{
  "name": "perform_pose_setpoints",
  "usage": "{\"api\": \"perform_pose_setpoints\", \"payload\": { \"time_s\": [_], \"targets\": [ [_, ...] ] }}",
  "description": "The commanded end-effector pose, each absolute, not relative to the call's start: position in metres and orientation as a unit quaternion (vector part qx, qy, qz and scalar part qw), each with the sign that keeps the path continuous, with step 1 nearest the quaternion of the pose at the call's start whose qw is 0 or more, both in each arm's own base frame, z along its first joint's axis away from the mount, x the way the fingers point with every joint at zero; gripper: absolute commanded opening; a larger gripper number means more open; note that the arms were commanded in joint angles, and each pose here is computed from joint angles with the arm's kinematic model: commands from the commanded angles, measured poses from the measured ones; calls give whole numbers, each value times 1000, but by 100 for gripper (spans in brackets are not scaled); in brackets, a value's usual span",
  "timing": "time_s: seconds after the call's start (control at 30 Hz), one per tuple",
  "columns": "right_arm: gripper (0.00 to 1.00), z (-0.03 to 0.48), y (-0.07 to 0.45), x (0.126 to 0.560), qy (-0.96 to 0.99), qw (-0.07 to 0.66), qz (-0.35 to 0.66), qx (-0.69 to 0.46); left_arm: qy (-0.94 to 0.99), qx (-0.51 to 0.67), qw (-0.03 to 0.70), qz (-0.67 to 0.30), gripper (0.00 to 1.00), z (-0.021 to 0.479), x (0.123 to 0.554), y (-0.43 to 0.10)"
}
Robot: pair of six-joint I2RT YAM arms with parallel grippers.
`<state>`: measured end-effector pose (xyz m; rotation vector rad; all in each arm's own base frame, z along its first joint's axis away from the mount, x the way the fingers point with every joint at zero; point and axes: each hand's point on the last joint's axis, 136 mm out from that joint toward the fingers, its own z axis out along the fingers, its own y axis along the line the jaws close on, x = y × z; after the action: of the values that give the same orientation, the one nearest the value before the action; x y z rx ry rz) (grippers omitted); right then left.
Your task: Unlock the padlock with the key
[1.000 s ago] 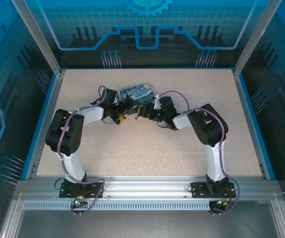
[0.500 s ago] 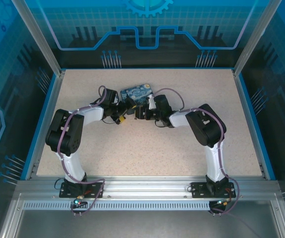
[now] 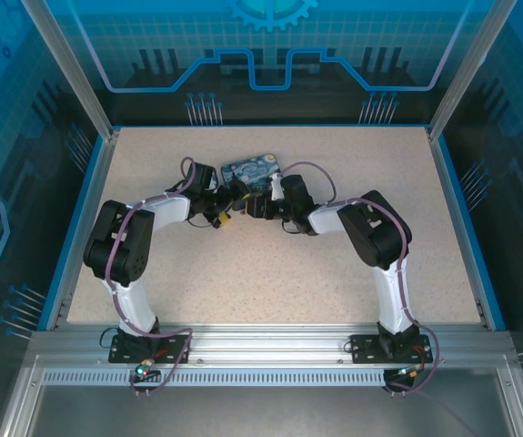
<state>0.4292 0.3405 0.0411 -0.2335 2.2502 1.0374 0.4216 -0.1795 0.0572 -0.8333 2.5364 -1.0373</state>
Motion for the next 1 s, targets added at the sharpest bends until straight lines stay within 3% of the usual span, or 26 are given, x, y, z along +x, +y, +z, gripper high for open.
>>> {"api": "perform_pose_setpoints", "payload": {
  "time_s": [0.0, 0.27, 0.77, 0.97],
  "targets": [
    [55, 22, 324, 431, 875, 324, 358, -27, 878, -298, 119, -355, 99, 44, 415, -176],
    [48, 23, 328, 427, 877, 331, 349, -12, 878, -298, 120, -355, 99, 44, 416, -176],
    [20, 30, 324, 422, 873, 331, 359, -11, 878, -299, 119, -353, 99, 44, 415, -176],
    [3, 39, 324, 424, 864, 335, 376, -2, 879, -299, 119, -352, 99, 44, 414, -176]
  ]
}}
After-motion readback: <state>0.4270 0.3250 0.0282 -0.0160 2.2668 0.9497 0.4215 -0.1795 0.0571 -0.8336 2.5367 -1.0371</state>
